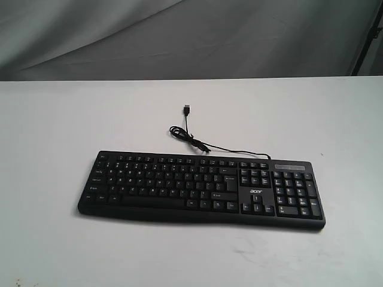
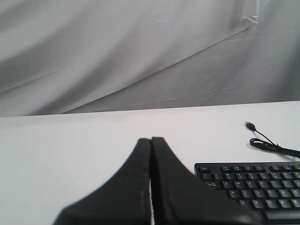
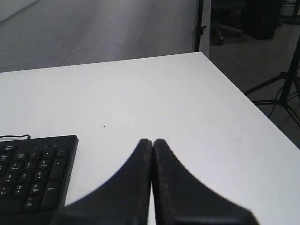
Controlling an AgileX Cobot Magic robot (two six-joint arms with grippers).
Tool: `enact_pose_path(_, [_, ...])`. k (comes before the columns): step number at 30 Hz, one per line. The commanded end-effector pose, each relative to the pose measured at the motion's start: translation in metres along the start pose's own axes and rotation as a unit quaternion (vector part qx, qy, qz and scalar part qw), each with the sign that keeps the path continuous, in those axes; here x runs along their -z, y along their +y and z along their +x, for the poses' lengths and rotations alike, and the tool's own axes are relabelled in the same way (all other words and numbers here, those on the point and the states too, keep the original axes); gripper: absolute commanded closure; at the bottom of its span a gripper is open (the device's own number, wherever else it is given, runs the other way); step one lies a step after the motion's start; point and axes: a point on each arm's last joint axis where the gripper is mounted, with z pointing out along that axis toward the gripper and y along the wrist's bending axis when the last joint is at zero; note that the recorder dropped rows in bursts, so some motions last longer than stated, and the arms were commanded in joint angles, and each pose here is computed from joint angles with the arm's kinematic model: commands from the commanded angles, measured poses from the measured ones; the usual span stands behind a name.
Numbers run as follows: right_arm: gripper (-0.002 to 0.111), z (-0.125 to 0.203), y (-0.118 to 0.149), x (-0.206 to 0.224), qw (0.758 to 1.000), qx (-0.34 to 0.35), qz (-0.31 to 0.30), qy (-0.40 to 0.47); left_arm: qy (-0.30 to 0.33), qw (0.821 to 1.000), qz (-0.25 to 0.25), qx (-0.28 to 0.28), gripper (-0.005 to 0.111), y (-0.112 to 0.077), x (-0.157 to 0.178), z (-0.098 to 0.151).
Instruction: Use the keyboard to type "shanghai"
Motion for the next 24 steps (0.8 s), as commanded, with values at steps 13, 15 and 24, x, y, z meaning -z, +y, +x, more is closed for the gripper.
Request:
enact_pose_path(13, [0.108, -0.006, 0.0, 0.0, 0.999, -0.001, 0.003, -0.04, -0.003, 1.0, 0.003, 0.001, 0.107, 0.0, 0.0, 0.0])
enact_pose_path(15, [0.108, -0.013, 0.0, 0.001, 0.997, -0.005, 0.001, -0.078, -0.003, 1.0, 0.003, 0.001, 0.107, 0.0, 0.0, 0.0])
enact_pose_path(24, [0.108, -0.028, 0.0, 0.004, 0.987, -0.004, -0.001, -0.161, -0.003, 1.0, 0.003, 0.001, 0.107, 0.0, 0.0, 0.0])
